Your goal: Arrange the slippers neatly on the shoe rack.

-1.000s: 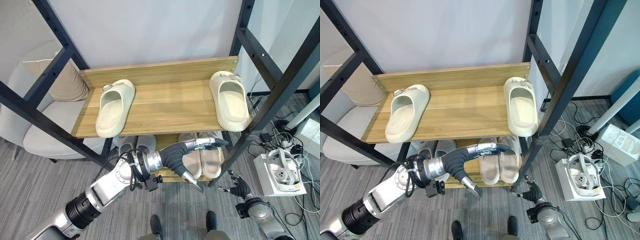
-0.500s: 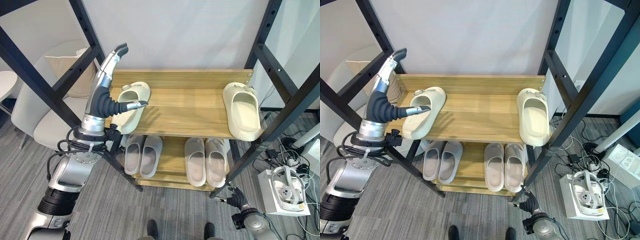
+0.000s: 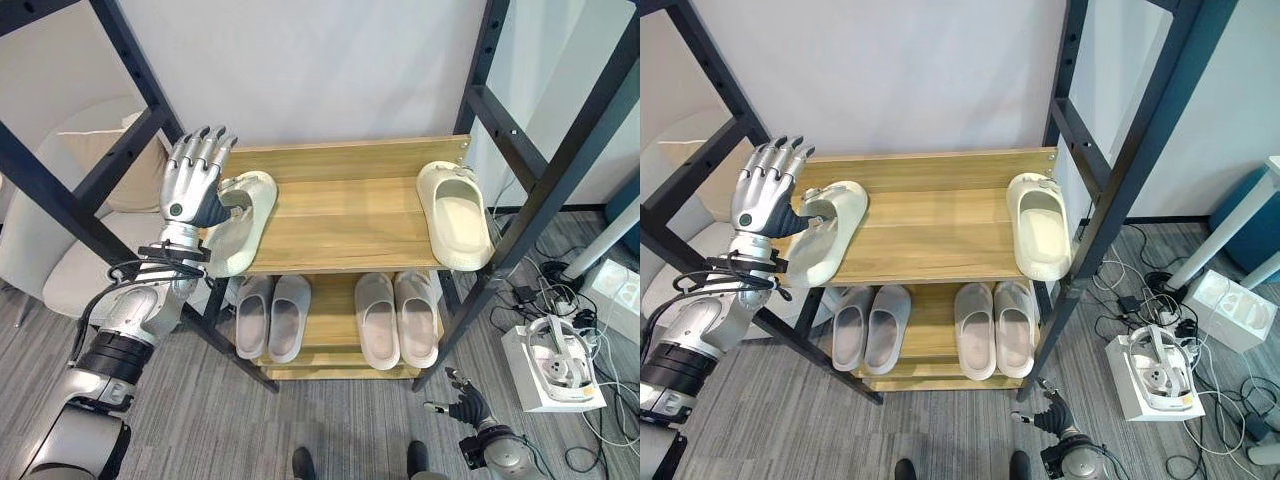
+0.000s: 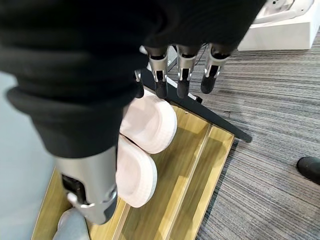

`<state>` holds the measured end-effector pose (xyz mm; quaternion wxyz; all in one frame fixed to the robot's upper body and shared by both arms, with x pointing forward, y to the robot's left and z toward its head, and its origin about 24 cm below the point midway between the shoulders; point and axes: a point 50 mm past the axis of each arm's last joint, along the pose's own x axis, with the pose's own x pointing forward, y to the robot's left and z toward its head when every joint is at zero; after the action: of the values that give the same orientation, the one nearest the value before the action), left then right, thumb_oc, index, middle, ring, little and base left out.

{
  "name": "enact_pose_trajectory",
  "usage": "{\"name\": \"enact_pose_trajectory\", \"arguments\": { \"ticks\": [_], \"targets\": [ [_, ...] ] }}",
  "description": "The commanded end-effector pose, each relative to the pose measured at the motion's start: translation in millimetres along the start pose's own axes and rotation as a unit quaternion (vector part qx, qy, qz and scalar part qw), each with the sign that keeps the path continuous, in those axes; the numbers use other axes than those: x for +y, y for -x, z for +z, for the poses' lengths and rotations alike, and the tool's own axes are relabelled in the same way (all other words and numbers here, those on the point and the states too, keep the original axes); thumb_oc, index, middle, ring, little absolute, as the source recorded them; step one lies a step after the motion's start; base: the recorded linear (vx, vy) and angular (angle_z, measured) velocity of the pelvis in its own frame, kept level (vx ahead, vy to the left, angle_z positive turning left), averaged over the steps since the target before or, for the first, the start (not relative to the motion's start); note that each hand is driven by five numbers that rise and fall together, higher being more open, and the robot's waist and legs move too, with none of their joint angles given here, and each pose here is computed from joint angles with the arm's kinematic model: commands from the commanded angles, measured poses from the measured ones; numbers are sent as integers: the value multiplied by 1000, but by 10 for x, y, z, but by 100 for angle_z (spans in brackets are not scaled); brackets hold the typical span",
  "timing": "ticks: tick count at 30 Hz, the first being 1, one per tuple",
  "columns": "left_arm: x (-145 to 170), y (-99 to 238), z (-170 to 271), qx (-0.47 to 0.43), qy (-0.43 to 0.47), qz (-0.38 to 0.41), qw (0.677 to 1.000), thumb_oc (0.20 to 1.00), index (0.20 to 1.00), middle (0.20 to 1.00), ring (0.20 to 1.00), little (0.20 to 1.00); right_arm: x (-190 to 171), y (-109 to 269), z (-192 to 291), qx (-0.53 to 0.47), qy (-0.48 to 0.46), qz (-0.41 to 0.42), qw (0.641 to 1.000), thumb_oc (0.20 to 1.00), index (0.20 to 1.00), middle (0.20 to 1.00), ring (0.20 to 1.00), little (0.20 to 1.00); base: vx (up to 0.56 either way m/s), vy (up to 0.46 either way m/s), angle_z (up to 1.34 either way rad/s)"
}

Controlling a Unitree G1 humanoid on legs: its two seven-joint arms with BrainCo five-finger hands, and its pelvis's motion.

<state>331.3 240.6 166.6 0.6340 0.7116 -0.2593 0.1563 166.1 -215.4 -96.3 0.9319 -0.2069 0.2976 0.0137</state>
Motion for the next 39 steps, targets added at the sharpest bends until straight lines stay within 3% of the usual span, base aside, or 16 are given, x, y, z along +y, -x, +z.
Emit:
{"name": "enact_pose_trajectory", "arguments": {
  "ticks": [1,6,7,8,9,10,19,29,39],
  "targets": [
    [363,-377,-248,24,-85,63,994,1000,1000,1000,1000,1000,-69,-60,363,-91,-7,-11,996,1000,1000,1000,1000,1000,7,7,-10],
    [313,-424,-357,37,-125,31,991,1000,1000,1000,1000,1000,-95,-44,340,-88,-12,-15,996,1000,1000,1000,1000,1000,12,-1,-7],
    [278,-460,-435,46,-151,-1,987,862,862,862,862,862,-98,-25,319,-86,-18,-15,996,1000,1000,1000,1000,1000,23,-9,-5],
    [278,-462,-434,45,-151,-1,987,564,564,564,564,564,-98,-25,319,-86,-18,-15,996,1000,1000,1000,1000,1000,24,-6,-5],
    [282,-474,-446,45,-156,-4,987,438,438,438,438,438,-96,-23,312,-85,-21,-14,996,1000,1000,1000,1000,1000,7,-3,-7],
    [292,-487,-464,45,-161,-8,986,200,200,200,200,200,-102,-22,311,-85,-23,-15,996,1000,1000,1000,1000,1000,8,-1,-11],
    [376,-540,-330,17,-133,12,991,200,200,200,200,200,-74,-28,295,-78,-37,-11,996,1000,1000,1000,1000,1000,2,0,-2],
    [435,-711,477,-109,-65,61,990,200,200,200,200,200,-48,-29,341,-83,-47,-8,995,1000,1000,1000,1000,1000,1,-3,0],
    [419,-1012,845,-148,-91,48,984,200,200,200,200,200,-151,-3,349,-90,-62,-22,994,1000,1000,1000,1000,1000,-3,-8,-8]
  ]
}}
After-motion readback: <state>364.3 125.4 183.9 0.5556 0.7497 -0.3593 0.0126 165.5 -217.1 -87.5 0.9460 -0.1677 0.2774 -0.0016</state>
